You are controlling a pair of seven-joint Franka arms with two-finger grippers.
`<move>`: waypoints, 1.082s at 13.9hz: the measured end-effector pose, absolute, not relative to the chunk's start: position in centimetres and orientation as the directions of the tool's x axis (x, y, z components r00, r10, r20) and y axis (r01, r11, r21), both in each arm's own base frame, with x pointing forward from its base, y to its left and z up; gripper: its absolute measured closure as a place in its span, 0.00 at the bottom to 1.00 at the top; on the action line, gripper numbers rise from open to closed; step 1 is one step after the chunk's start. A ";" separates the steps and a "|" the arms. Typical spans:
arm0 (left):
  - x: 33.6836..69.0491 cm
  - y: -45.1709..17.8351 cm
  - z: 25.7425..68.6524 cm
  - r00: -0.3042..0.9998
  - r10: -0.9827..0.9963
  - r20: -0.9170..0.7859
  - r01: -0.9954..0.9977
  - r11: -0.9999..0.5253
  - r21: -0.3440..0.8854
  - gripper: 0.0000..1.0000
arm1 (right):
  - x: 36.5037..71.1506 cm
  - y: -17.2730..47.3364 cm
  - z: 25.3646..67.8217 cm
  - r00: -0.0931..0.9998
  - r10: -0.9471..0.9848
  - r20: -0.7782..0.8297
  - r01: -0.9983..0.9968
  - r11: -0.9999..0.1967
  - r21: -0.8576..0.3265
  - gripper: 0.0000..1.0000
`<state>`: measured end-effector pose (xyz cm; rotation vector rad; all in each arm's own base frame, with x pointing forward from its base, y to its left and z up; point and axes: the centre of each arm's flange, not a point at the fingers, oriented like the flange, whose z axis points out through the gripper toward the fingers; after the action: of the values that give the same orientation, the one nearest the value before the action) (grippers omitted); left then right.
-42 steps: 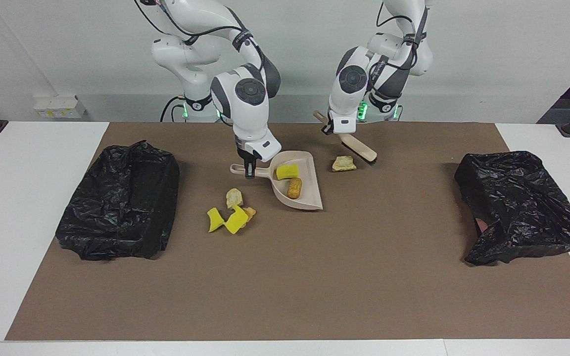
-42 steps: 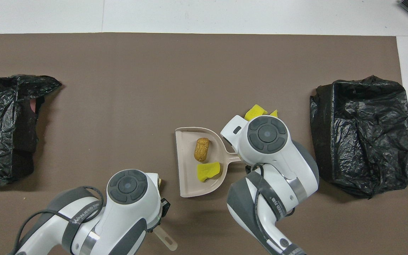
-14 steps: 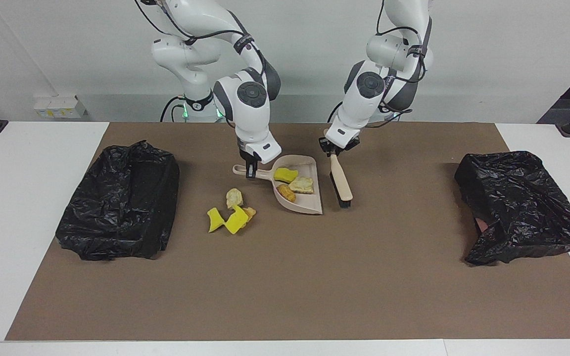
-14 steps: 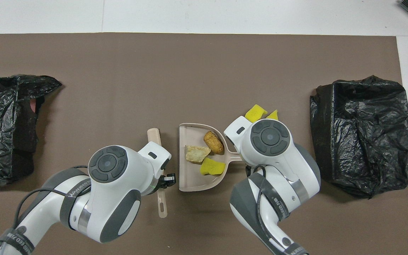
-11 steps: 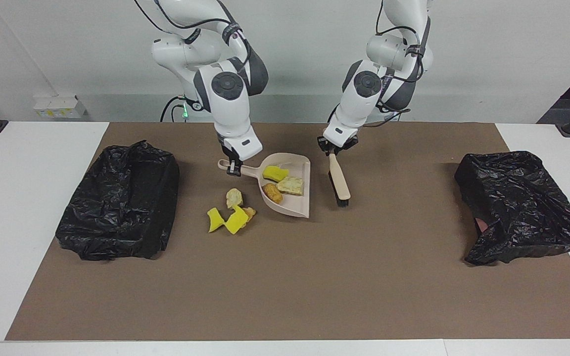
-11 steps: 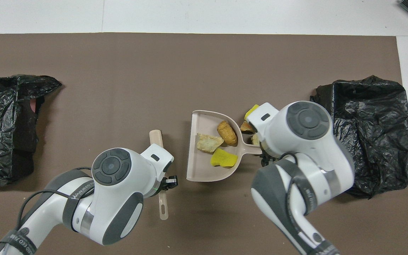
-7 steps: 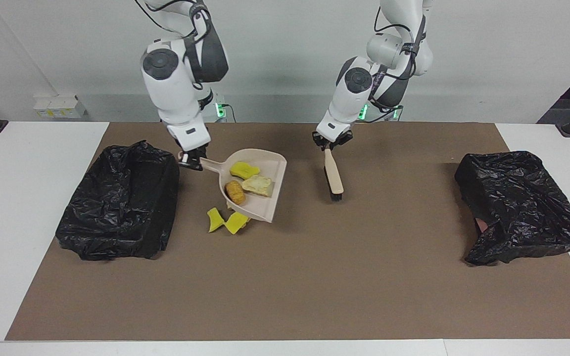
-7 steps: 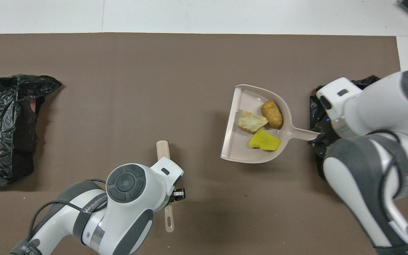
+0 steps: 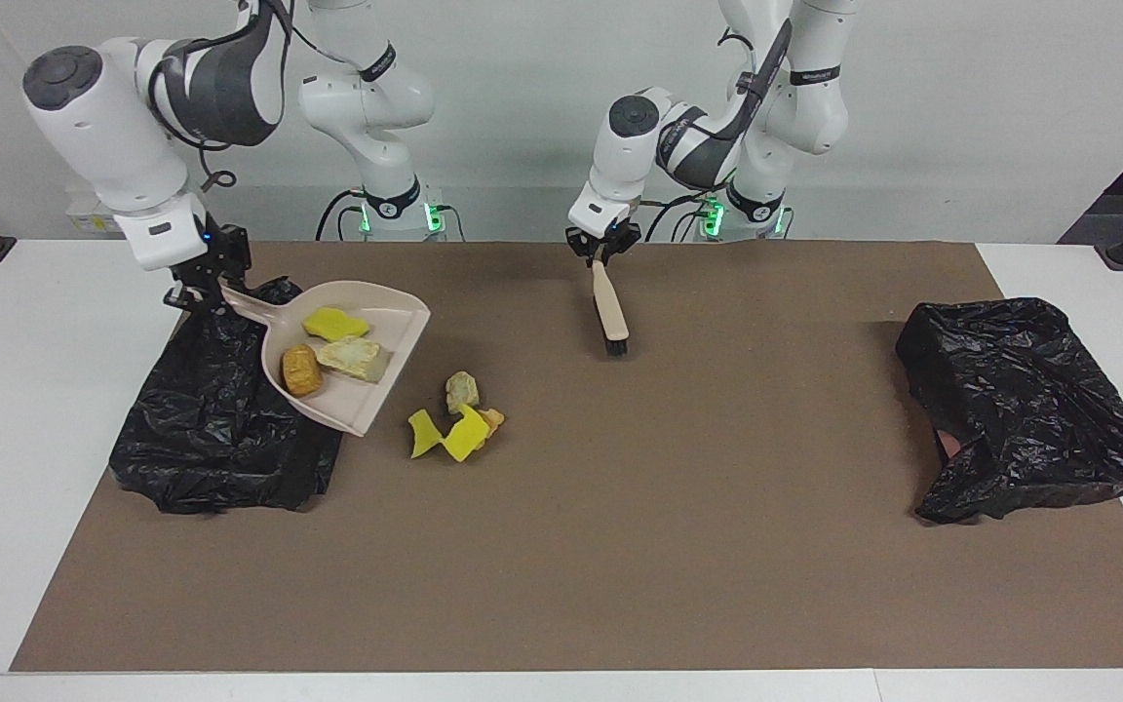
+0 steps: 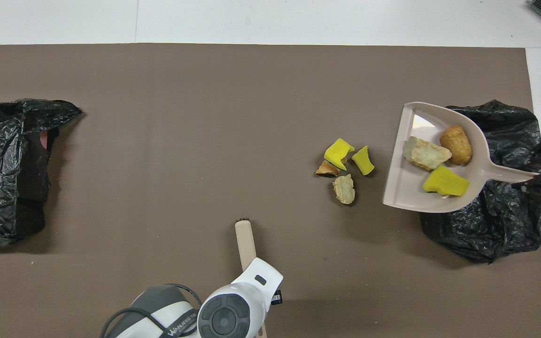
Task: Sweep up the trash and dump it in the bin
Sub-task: 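Carry the loaded dustpan with the right gripper over the far trash bag, then tip the dustpan into the bag with the right gripper while the left gripper withdraws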
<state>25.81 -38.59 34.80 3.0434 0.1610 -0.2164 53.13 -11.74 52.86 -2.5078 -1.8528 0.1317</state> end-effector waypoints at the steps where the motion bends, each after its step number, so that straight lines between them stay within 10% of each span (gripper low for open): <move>1: 25.5 -38.7 34.6 0.984 0.103 -0.143 0.116 -0.990 0.079 0.74 | 52.6 -13.7 52.9 0.247 0.963 -0.106 0.964 -0.255 -0.074 0.68; 5: 26.1 -37.7 33.9 0.982 0.121 -0.145 0.133 -0.988 0.075 0.74 | 51.8 -17.5 53.7 0.055 0.947 -0.317 0.989 -0.095 -0.115 0.68; 12: 33.2 -35.1 35.6 0.963 0.236 -0.127 0.250 -0.962 0.110 0.00 | 53.2 -14.7 54.2 -0.182 0.782 -0.596 0.977 0.075 -0.200 0.68; 15: 39.3 -32.6 38.0 0.976 0.195 -0.098 0.208 -0.967 0.148 0.00 | 53.7 -12.6 53.8 -0.256 0.715 -0.651 0.963 0.128 -0.238 0.68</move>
<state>39.30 -32.57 37.96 2.9660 0.3037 -0.1236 53.68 -12.59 53.77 -2.0829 -2.6127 1.1492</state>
